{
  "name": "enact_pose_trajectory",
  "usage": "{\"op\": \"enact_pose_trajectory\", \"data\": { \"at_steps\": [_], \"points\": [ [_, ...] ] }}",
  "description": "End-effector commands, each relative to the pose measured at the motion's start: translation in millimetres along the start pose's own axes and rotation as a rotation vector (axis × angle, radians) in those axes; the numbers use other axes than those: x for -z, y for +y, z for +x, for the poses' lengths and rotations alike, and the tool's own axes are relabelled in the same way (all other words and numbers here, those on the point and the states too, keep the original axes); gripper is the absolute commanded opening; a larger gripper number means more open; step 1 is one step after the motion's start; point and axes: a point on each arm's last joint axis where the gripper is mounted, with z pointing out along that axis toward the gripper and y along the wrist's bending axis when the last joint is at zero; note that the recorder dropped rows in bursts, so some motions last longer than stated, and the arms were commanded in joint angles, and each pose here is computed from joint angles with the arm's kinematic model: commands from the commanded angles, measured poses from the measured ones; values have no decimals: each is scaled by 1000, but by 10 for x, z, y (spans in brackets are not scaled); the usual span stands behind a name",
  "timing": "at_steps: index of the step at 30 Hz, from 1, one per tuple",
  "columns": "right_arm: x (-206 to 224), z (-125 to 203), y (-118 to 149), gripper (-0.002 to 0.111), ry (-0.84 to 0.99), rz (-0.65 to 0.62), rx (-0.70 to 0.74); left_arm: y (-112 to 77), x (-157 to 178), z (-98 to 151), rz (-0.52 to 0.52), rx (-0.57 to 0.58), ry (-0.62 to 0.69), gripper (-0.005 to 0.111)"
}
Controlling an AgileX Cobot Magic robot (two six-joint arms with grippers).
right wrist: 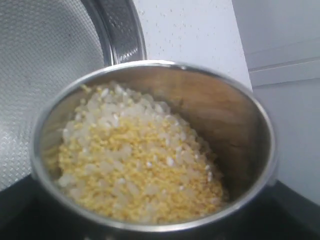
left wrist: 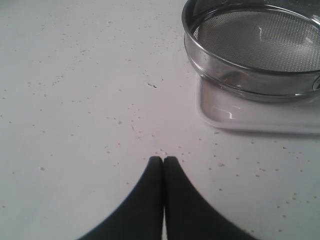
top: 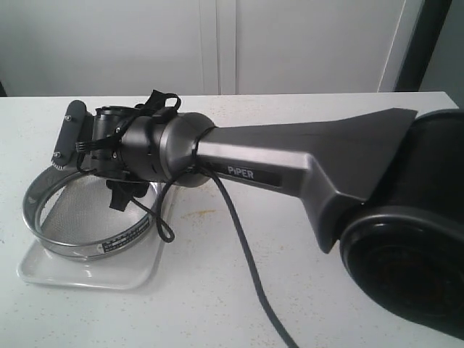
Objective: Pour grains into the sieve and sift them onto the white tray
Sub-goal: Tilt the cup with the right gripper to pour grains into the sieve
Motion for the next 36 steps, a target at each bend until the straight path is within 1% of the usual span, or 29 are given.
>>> {"op": "enact_pose_trajectory", "data": {
  "at_steps": [1, 5, 12, 15, 21, 26, 36],
  "points": [
    [23, -31, -3, 0, 28, 22, 31, -5, -12, 41, 3, 9, 18, 0],
    [-17, -18, 70, 0, 68, 34, 120, -5, -12, 41, 3, 9, 18, 0],
    [-53, -5, 118, 0, 95, 79, 189, -5, -12, 41, 3, 9, 18, 0],
    [-35, -29, 153, 0, 97, 100, 248, -5, -12, 41, 3, 9, 18, 0],
    [-37, -83, 174, 0, 80, 191, 373, -5, -12, 41, 3, 9, 18, 0],
    [-85, -65, 210, 0, 89, 199, 395, -5, -12, 41, 3, 9, 18, 0],
    [-106, -82, 164, 0, 90, 296, 486, -5, -12, 41, 3, 9, 18, 0]
  ]
}}
